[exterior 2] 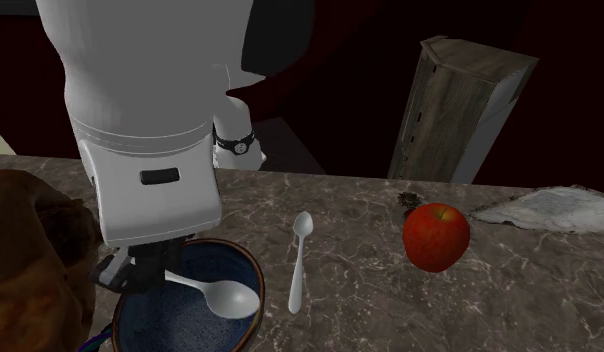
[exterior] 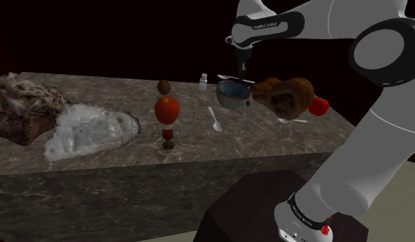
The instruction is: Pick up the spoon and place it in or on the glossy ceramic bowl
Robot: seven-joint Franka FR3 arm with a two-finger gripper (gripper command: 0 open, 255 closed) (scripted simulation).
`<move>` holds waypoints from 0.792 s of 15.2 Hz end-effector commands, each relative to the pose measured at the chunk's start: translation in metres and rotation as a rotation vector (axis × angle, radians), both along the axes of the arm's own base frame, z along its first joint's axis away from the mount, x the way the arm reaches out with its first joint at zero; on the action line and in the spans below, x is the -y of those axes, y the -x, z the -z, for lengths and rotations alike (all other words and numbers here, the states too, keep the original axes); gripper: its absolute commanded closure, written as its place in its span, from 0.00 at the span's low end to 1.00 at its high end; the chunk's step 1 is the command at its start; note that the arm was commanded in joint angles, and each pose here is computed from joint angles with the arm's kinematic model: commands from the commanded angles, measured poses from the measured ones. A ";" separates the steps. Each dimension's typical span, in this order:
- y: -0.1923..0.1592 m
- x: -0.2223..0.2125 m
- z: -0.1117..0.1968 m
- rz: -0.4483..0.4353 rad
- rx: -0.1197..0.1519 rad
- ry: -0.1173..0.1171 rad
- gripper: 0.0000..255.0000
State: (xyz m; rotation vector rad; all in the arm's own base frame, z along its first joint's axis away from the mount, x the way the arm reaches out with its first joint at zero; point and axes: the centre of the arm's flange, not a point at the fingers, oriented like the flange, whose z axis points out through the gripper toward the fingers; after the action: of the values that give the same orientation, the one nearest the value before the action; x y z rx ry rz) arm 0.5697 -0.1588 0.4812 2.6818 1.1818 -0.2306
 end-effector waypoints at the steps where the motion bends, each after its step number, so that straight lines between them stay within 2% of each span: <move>1: 0.000 0.000 0.011 0.000 0.001 0.000 1.00; 8: 0.000 0.000 0.047 0.000 0.001 0.000 1.00; 12: 0.000 0.000 0.047 0.000 0.001 0.000 1.00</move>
State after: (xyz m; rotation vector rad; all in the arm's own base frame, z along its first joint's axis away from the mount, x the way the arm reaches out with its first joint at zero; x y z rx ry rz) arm 0.5696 -0.1593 0.4348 2.6816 1.1818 -0.2301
